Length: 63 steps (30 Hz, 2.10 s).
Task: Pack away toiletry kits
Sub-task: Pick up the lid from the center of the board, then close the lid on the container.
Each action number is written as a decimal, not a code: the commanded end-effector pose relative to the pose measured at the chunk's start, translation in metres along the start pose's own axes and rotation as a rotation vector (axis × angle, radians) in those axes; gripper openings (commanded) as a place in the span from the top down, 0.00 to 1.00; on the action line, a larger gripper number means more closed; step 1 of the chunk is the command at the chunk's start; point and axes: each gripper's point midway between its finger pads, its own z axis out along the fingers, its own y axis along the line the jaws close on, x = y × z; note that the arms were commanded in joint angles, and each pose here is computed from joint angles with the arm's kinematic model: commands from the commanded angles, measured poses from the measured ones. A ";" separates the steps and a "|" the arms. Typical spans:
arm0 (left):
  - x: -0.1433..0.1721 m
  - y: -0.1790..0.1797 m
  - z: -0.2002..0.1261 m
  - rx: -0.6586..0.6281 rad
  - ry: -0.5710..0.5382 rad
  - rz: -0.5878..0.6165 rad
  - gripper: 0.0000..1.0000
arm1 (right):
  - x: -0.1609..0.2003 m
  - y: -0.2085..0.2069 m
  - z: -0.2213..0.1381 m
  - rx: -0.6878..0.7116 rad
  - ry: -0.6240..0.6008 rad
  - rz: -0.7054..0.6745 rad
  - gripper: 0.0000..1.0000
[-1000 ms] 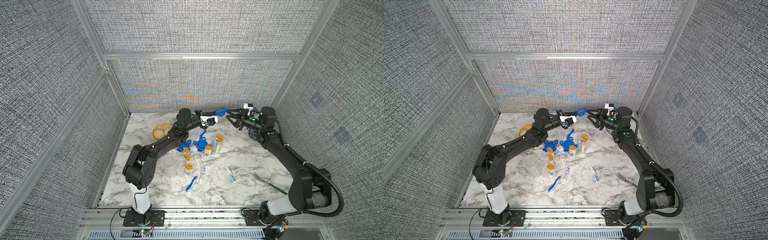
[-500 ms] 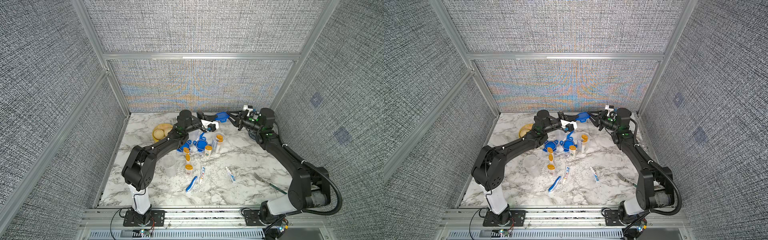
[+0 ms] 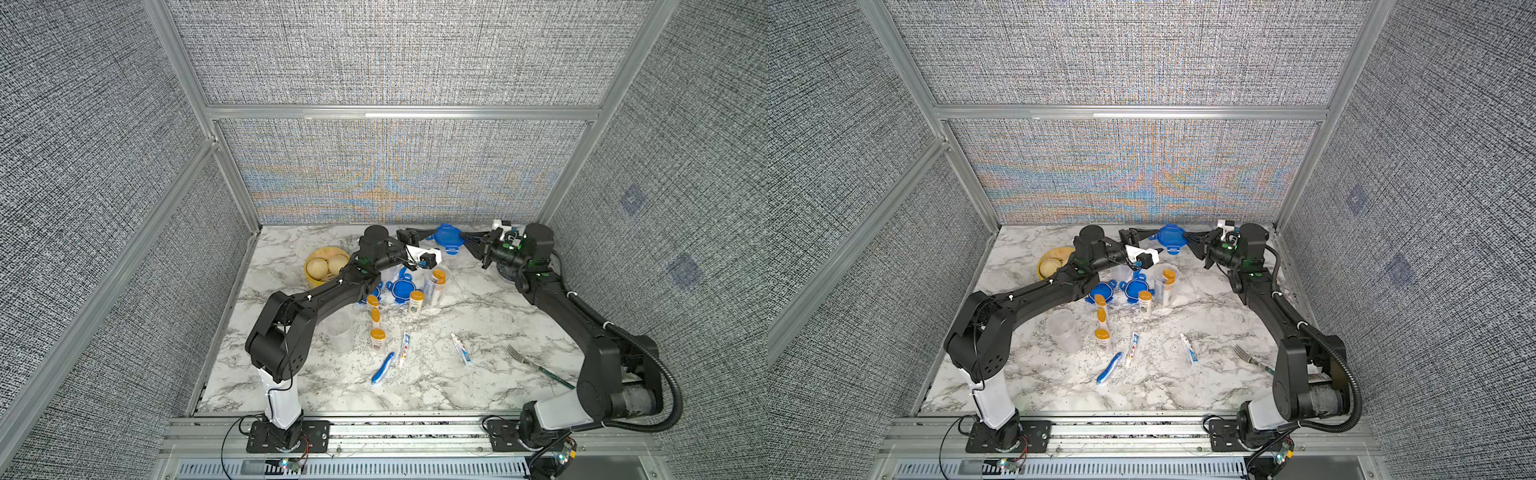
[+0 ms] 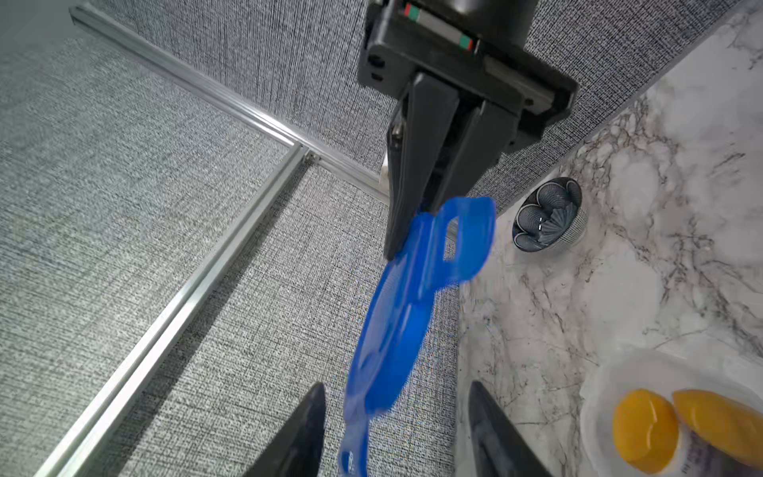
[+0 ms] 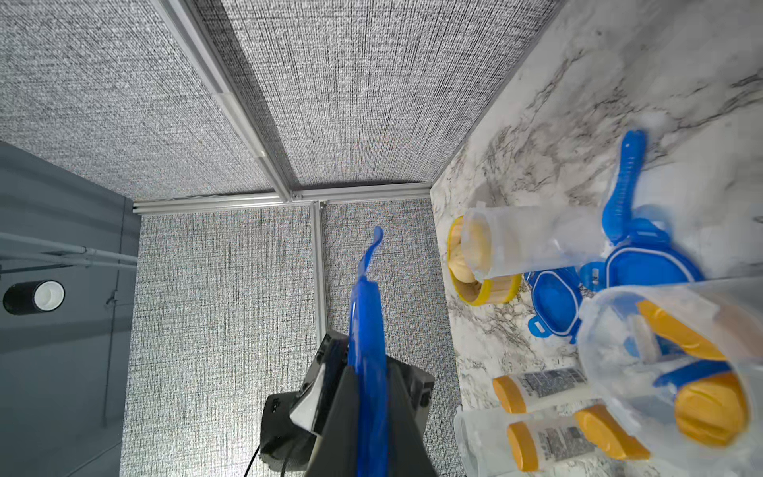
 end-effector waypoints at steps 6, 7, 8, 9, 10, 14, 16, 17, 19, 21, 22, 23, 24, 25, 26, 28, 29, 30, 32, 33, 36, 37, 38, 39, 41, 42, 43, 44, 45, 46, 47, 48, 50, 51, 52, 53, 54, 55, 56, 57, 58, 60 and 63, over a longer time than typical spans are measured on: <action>-0.005 0.009 -0.036 -0.071 0.064 -0.271 0.31 | 0.010 -0.014 -0.009 0.041 0.085 -0.146 1.00; -0.004 0.008 -0.039 -0.077 0.075 -0.312 0.29 | 0.012 -0.015 -0.009 0.039 0.095 -0.160 1.00; -0.003 0.007 -0.043 -0.080 0.091 -0.362 0.28 | 0.014 -0.016 -0.008 0.036 0.108 -0.177 1.00; -0.002 0.007 -0.046 -0.083 0.110 -0.414 0.27 | 0.016 -0.017 -0.008 0.035 0.131 -0.194 1.00; -0.001 0.006 -0.048 -0.081 0.127 -0.457 0.26 | 0.017 -0.017 -0.009 0.037 0.150 -0.215 1.00; 0.004 0.007 -0.057 -0.103 0.195 -0.620 0.11 | 0.027 -0.018 -0.009 0.075 0.264 -0.361 1.00; 0.007 0.006 -0.058 -0.096 0.224 -0.665 0.09 | 0.032 -0.022 -0.009 0.085 0.329 -0.408 1.00; 0.010 0.005 -0.058 -0.092 0.251 -0.695 0.09 | 0.033 -0.025 -0.009 0.090 0.355 -0.416 1.00; 0.014 0.007 -0.058 -0.086 0.296 -0.738 0.09 | 0.033 -0.026 -0.008 0.075 0.393 -0.436 1.00; 0.017 0.007 -0.058 -0.078 0.328 -0.759 0.09 | 0.028 -0.031 -0.008 0.090 0.401 -0.440 1.00; 0.017 0.007 -0.059 -0.080 0.335 -0.762 0.09 | 0.026 -0.033 -0.008 0.093 0.407 -0.444 1.00; 0.017 0.008 -0.061 -0.084 0.336 -0.757 0.09 | 0.025 -0.035 -0.008 0.100 0.408 -0.441 1.00; 0.016 0.008 -0.062 -0.087 0.333 -0.749 0.09 | 0.023 -0.037 -0.008 0.106 0.403 -0.434 1.00; 0.015 0.008 -0.064 -0.093 0.327 -0.743 0.09 | 0.022 -0.039 -0.008 0.107 0.398 -0.422 1.00; 0.014 0.008 -0.065 -0.096 0.321 -0.742 0.09 | 0.020 -0.040 -0.006 0.105 0.387 -0.406 1.00; 0.015 0.007 -0.066 -0.098 0.323 -0.749 0.09 | 0.016 -0.044 -0.005 0.113 0.337 -0.353 1.00; 0.016 0.008 -0.066 -0.107 0.332 -0.762 0.09 | 0.015 -0.044 -0.003 0.100 0.304 -0.338 1.00; 0.020 0.009 -0.066 -0.120 0.347 -0.783 0.09 | 0.014 -0.043 -0.002 0.089 0.264 -0.325 1.00; 0.026 0.013 -0.066 -0.150 0.389 -0.837 0.09 | 0.016 -0.048 -0.002 0.103 0.173 -0.261 1.00; 0.027 0.014 -0.066 -0.151 0.396 -0.853 0.09 | 0.018 -0.047 -0.004 0.103 0.138 -0.258 1.00; 0.025 0.011 -0.065 -0.154 0.377 -0.878 0.09 | 0.023 -0.053 -0.015 0.126 -0.007 -0.217 1.00; 0.024 0.010 -0.064 -0.155 0.370 -0.886 0.09 | 0.022 -0.055 -0.020 0.129 -0.062 -0.192 1.00; 0.023 0.010 -0.064 -0.155 0.369 -0.895 0.09 | 0.023 -0.059 -0.026 0.137 -0.112 -0.169 1.00; 0.023 0.008 -0.064 -0.152 0.370 -0.901 0.09 | 0.023 -0.061 -0.030 0.142 -0.151 -0.160 1.00; 0.024 0.005 -0.062 -0.147 0.374 -0.914 0.09 | 0.025 -0.069 -0.040 0.165 -0.236 -0.150 1.00; 0.025 0.006 -0.062 -0.150 0.374 -0.921 0.09 | 0.027 -0.071 -0.043 0.166 -0.266 -0.151 1.00; 0.026 0.005 -0.061 -0.152 0.376 -0.930 0.09 | 0.028 -0.072 -0.046 0.158 -0.303 -0.153 1.00; 0.027 0.007 -0.060 -0.160 0.377 -0.938 0.09 | 0.030 -0.074 -0.049 0.155 -0.340 -0.150 1.00; 0.028 0.008 -0.059 -0.165 0.377 -0.946 0.09 | 0.033 -0.076 -0.051 0.154 -0.364 -0.151 1.00; 0.027 0.009 -0.058 -0.163 0.368 -0.947 0.09 | 0.035 -0.077 -0.052 0.155 -0.391 -0.156 1.00; 0.025 0.008 -0.056 -0.153 0.357 -0.947 0.09 | 0.038 -0.078 -0.051 0.157 -0.408 -0.163 1.00; 0.022 0.009 -0.055 -0.148 0.343 -0.943 0.09 | 0.041 -0.077 -0.049 0.154 -0.417 -0.171 1.00; 0.018 0.009 -0.053 -0.129 0.324 -0.933 0.09 | 0.046 -0.076 -0.044 0.143 -0.443 -0.176 1.00; 0.017 0.010 -0.052 -0.127 0.321 -0.928 0.09 | 0.048 -0.076 -0.042 0.135 -0.456 -0.178 1.00; 0.018 0.009 -0.052 -0.121 0.324 -0.923 0.09 | 0.050 -0.076 -0.039 0.127 -0.471 -0.179 1.00; 0.017 0.009 -0.051 -0.114 0.326 -0.916 0.09 | 0.051 -0.076 -0.037 0.124 -0.488 -0.181 1.00; 0.018 0.009 -0.051 -0.109 0.331 -0.912 0.09 | 0.051 -0.076 -0.036 0.119 -0.501 -0.185 1.00; 0.018 0.009 -0.050 -0.105 0.334 -0.909 0.09 | 0.051 -0.076 -0.035 0.117 -0.522 -0.191 1.00; 0.018 0.009 -0.050 -0.101 0.338 -0.903 0.09 | 0.051 -0.077 -0.034 0.113 -0.542 -0.197 1.00; 0.019 0.009 -0.049 -0.097 0.343 -0.900 0.09 | 0.051 -0.077 -0.034 0.107 -0.559 -0.202 1.00; 0.020 0.008 -0.048 -0.091 0.349 -0.896 0.09 | 0.050 -0.078 -0.032 0.098 -0.573 -0.202 1.00; 0.023 0.005 -0.047 -0.080 0.362 -0.893 0.09 | 0.049 -0.079 -0.028 0.075 -0.582 -0.197 1.00; 0.030 -0.003 -0.041 -0.042 0.399 -0.921 0.08 | 0.047 -0.080 -0.018 0.059 -0.584 -0.194 1.00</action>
